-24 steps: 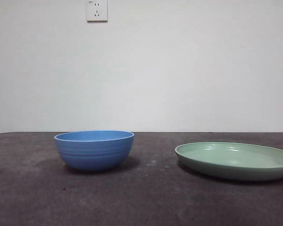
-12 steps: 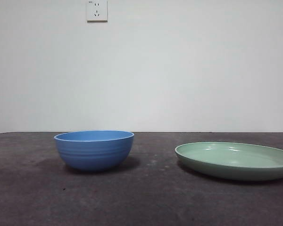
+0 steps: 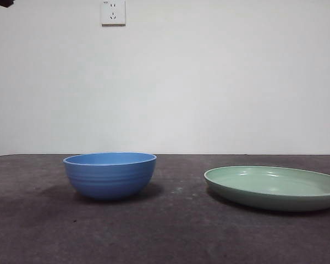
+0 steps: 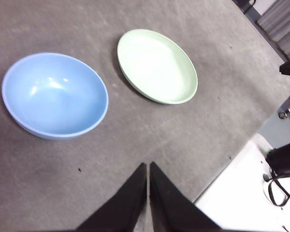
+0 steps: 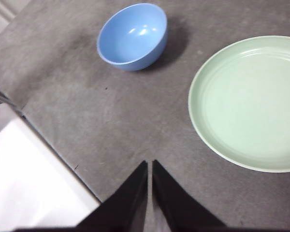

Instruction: Pick up the blue bowl, put it on the green plate, put it on desk

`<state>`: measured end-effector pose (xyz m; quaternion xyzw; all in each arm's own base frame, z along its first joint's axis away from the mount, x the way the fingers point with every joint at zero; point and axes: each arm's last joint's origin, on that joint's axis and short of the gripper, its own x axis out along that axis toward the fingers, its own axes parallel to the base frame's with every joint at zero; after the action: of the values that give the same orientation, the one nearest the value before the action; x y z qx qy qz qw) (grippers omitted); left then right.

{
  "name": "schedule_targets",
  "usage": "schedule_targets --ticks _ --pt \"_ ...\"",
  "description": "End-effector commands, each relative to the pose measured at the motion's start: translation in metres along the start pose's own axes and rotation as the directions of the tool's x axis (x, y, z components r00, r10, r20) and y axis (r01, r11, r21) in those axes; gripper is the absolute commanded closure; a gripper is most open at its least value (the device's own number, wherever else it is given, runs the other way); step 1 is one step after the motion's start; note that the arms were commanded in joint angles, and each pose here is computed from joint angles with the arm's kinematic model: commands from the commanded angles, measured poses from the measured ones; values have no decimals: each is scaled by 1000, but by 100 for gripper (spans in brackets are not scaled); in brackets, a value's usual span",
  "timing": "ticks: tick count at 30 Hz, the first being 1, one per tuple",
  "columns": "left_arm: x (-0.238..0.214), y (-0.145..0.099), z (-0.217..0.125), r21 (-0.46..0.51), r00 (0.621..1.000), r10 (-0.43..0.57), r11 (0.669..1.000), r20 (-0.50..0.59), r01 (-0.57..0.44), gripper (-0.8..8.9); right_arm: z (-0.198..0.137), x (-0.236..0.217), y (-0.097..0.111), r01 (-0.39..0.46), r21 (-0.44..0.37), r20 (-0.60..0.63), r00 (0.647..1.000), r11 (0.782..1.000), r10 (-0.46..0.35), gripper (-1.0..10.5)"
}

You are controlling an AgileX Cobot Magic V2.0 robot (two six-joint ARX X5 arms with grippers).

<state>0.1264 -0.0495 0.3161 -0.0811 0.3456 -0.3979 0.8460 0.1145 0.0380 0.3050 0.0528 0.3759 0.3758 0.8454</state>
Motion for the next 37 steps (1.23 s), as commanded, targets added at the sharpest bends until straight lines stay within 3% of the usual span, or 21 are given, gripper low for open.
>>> schedule_targets --ticks 1,5,7,11,13,20,26,32,37 --pt "-2 -3 6 38 1000 -9 999 17 9 804 4 -2 3 -8 -30 7 1000 1000 8 938" --pt "-2 -3 6 38 1000 -9 999 18 8 788 4 -2 3 -8 -6 7 1000 1000 8 932" --pt "-2 -3 6 38 1000 -9 999 18 8 730 4 -2 3 -8 -5 7 1000 1000 8 860" --pt "-2 -3 6 35 1000 -9 999 18 8 459 4 -2 3 -8 12 7 1000 1000 8 570" --pt "-2 -3 6 35 1000 -8 999 18 8 382 4 -2 3 -8 12 8 1000 1000 8 547" --pt "-2 -2 6 36 1000 -5 999 19 4 375 4 -2 3 -8 12 8 1000 1000 8 547" --pt "0 1 9 7 997 68 998 20 -68 375 5 -2 3 -8 11 9 1000 1000 8 547" --pt "2 2 31 -4 994 95 995 44 -95 377 5 -2 3 -8 10 11 1000 1000 8 547" --pt "12 9 54 -18 984 175 985 19 -174 377 5 -2 3 -8 10 11 1000 1000 8 547"
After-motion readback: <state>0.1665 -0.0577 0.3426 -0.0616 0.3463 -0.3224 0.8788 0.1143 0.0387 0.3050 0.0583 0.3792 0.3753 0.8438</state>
